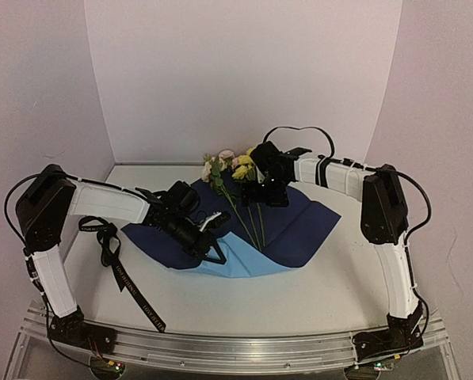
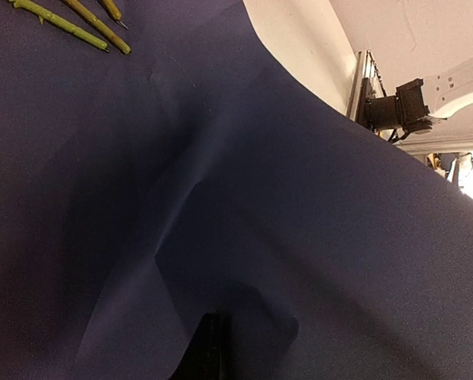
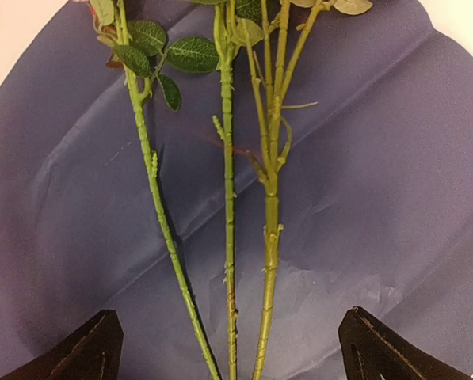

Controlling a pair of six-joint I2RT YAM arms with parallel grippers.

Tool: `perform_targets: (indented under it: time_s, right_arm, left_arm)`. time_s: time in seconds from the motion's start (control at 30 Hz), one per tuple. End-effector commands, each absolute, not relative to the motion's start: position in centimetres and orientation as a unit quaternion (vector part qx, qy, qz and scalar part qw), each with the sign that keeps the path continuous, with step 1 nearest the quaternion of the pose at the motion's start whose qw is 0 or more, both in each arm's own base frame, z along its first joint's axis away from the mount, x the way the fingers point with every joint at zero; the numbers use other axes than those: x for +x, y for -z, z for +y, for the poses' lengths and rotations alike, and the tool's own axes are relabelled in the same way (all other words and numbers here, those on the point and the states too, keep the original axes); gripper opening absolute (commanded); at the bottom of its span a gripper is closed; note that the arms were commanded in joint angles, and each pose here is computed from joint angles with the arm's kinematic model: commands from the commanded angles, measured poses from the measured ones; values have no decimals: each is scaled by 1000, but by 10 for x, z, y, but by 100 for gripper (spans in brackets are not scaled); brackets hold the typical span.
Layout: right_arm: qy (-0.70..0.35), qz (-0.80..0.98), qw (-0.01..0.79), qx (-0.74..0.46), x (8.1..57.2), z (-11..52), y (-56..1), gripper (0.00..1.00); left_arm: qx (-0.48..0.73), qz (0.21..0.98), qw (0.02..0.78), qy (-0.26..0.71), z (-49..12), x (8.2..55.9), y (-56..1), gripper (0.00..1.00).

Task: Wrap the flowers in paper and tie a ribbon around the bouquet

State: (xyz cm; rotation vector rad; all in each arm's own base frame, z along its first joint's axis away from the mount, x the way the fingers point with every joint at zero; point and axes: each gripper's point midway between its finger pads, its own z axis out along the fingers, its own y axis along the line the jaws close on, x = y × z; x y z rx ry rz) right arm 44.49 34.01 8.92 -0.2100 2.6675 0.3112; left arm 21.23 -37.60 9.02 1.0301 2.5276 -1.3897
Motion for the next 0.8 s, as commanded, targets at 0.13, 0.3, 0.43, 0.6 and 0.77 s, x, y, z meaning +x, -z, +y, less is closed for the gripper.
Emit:
perform_targets:
  time_s: [0.13, 0.3, 0.43, 0.6, 0.77]
  right_arm:
    - [-66, 965, 236, -91, 447, 358, -72, 98]
    - [-41, 970, 225, -83, 439, 353, -53, 97]
    - [-34, 973, 216, -81, 430, 353, -44, 89]
    - [-49, 977, 193, -80, 419, 359, -33, 79]
    - [-70, 979, 176, -79, 413, 367, -28, 74]
  left_arm:
    - [374, 824, 74, 419, -378, 204, -92, 7]
    - [387, 829, 92, 393, -378, 203, -87, 7]
    - [389, 831, 93, 386, -376, 202, -83, 7]
    - [388, 833, 89, 383, -376, 202, -80, 7]
    - [388, 834, 88, 383, -377, 202, -79, 7]
